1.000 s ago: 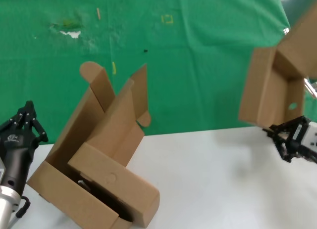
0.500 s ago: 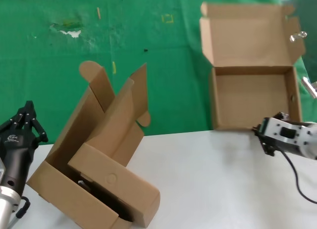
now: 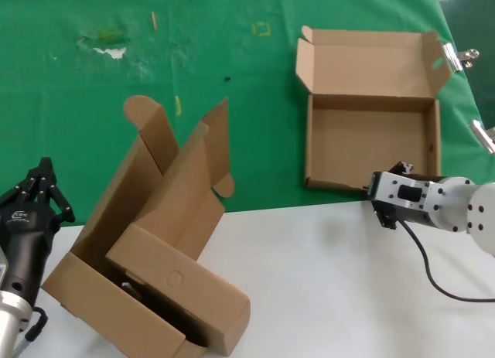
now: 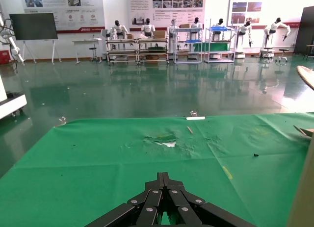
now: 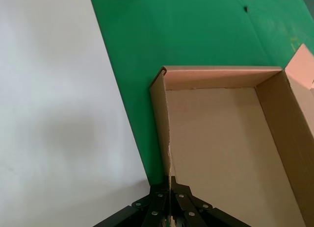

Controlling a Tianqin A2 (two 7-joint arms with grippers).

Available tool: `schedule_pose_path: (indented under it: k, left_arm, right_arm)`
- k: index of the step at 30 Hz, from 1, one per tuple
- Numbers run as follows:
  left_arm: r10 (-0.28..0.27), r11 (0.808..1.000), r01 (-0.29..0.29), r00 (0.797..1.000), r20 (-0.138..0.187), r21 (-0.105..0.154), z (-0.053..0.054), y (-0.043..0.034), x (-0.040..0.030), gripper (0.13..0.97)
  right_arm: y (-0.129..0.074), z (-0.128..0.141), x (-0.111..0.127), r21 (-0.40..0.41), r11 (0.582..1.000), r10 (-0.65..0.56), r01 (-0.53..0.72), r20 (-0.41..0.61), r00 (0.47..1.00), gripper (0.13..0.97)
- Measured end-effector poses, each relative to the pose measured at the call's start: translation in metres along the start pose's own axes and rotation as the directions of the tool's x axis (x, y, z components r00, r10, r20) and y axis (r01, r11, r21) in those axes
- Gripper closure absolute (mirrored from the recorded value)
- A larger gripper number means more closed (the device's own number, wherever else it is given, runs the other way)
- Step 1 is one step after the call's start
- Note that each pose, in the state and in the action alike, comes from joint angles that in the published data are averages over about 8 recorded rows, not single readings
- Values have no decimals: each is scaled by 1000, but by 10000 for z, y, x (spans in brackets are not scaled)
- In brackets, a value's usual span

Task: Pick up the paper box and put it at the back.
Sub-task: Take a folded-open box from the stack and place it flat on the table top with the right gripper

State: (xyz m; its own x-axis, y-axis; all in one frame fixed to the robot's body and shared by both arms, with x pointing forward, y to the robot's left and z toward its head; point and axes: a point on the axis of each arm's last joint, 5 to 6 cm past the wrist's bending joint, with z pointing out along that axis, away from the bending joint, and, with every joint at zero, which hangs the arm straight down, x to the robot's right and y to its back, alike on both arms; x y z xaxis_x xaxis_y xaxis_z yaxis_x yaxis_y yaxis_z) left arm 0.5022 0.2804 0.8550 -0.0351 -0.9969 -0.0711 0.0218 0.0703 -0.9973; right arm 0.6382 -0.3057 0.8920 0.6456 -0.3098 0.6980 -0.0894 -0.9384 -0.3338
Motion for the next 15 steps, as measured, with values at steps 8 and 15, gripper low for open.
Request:
schedule_pose_path:
  k: [8,15]
  left_arm:
    - [0,1000,0,1000,0,0,0,0,0,957]
    - [0,1000,0,1000,0,0,0,0,0,957]
  right_arm:
    - [-28,9,-5,29,999,-39,39,10,999,958]
    - [-22,-28,-29,65,995,-77,77,0,997,958]
